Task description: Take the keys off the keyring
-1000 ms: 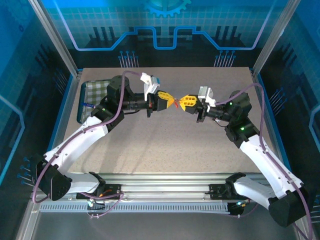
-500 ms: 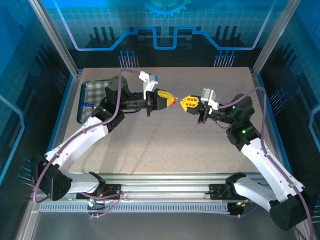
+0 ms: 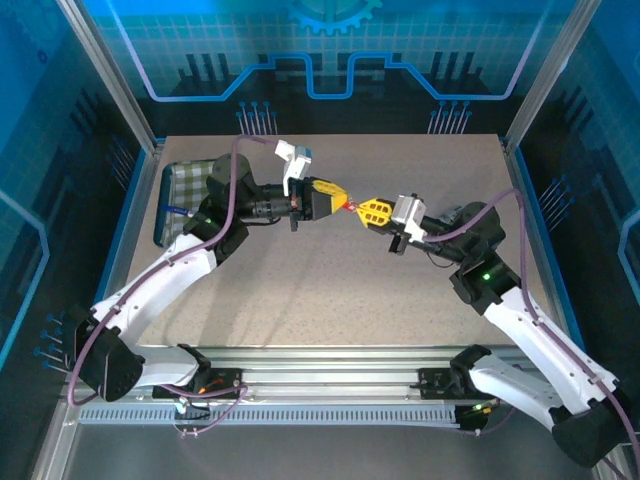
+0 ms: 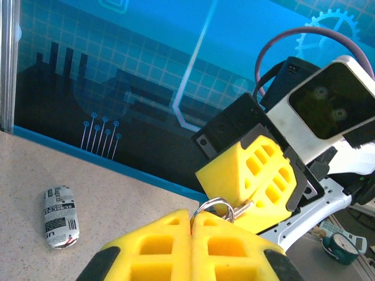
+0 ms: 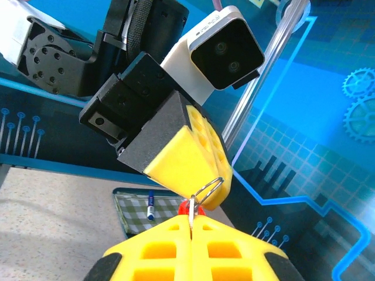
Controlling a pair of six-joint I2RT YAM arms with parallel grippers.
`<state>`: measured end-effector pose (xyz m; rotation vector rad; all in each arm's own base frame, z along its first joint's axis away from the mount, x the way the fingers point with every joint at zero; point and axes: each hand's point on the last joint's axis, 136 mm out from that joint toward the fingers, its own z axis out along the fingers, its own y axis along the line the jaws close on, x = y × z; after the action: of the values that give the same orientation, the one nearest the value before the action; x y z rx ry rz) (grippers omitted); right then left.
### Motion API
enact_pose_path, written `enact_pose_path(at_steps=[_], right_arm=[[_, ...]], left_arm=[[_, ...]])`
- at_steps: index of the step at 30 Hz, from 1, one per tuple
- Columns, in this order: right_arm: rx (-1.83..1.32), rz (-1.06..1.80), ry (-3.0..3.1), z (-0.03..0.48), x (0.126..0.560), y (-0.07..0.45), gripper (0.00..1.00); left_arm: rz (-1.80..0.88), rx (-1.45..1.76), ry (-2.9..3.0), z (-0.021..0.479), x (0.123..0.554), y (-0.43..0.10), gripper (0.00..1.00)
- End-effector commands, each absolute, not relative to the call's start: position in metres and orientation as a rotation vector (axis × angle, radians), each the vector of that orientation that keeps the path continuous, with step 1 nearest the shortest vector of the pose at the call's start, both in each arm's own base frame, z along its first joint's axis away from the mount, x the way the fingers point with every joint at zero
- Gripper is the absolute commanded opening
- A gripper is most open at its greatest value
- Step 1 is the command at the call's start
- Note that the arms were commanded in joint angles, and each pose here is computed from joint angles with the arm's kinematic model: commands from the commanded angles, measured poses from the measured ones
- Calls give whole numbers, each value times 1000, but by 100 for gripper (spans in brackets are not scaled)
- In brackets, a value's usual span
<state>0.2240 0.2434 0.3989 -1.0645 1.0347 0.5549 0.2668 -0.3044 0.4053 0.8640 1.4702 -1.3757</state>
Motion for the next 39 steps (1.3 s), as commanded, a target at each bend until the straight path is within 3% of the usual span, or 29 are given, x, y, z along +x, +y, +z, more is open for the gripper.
enact_pose_path(at_steps=[1, 13, 23, 32, 39], right_arm=[[-1122, 483, 1000, 391, 215, 250, 0], [-1147, 107, 910, 378, 223, 264, 0], [-1057, 225, 1106, 367, 236, 248, 0], [-762, 478, 1349, 334, 260, 209, 0], [-484, 570, 1588, 273, 285, 176, 0]], left_arm=[[-1332, 794, 1434, 418, 282, -294, 0], [-1376, 777, 1437, 422, 282, -294, 0], [-1220, 683, 1561, 390, 300, -280, 0], [-965, 351, 1783, 311, 325, -236, 0], [-770, 5, 2030, 226, 336, -192, 0]])
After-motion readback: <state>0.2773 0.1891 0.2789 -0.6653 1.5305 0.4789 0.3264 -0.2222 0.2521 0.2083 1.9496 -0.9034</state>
